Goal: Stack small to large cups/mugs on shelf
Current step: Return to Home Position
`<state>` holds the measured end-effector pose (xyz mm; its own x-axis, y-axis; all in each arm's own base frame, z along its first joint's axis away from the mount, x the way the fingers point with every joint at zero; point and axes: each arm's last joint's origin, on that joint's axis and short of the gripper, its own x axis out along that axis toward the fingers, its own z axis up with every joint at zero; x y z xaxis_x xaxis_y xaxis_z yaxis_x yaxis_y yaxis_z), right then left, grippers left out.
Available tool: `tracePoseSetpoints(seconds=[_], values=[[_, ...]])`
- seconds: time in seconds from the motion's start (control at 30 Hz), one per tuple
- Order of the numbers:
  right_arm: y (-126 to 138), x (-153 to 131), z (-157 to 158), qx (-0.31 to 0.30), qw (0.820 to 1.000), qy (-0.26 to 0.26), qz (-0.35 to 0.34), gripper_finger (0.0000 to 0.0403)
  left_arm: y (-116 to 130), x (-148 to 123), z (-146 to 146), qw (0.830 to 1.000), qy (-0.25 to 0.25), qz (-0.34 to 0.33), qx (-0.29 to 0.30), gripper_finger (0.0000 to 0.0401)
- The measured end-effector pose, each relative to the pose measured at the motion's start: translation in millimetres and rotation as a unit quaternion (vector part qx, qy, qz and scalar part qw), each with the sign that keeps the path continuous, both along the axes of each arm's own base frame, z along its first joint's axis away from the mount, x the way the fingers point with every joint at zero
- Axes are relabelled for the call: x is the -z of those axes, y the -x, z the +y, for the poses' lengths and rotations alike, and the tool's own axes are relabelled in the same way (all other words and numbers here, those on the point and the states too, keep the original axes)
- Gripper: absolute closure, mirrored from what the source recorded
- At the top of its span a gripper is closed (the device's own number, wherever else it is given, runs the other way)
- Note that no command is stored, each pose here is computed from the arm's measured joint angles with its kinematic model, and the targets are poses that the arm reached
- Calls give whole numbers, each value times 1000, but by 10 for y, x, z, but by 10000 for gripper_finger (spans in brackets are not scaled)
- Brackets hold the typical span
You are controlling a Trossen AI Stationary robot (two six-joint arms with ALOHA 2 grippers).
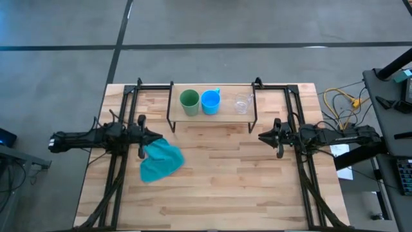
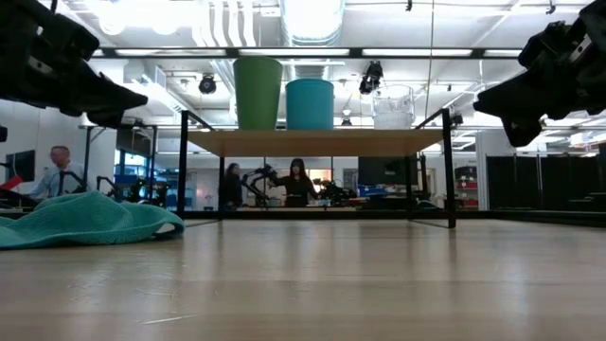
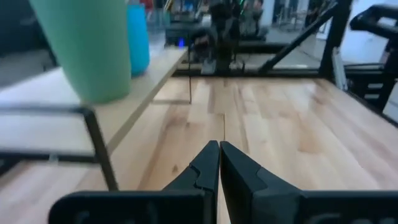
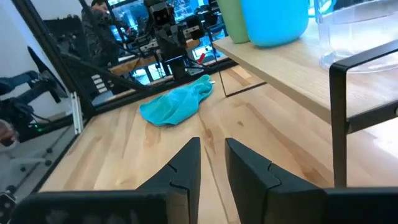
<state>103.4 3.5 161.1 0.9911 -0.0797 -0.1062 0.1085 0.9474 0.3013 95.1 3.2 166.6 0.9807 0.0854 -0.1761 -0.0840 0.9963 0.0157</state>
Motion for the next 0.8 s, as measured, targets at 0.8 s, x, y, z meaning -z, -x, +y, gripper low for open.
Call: tracePoseSetpoints(seconds=[0.8], values=[[0,0,0,1,1000,-6,0,332,-78,65,-5,998,-14,-56,12,401]])
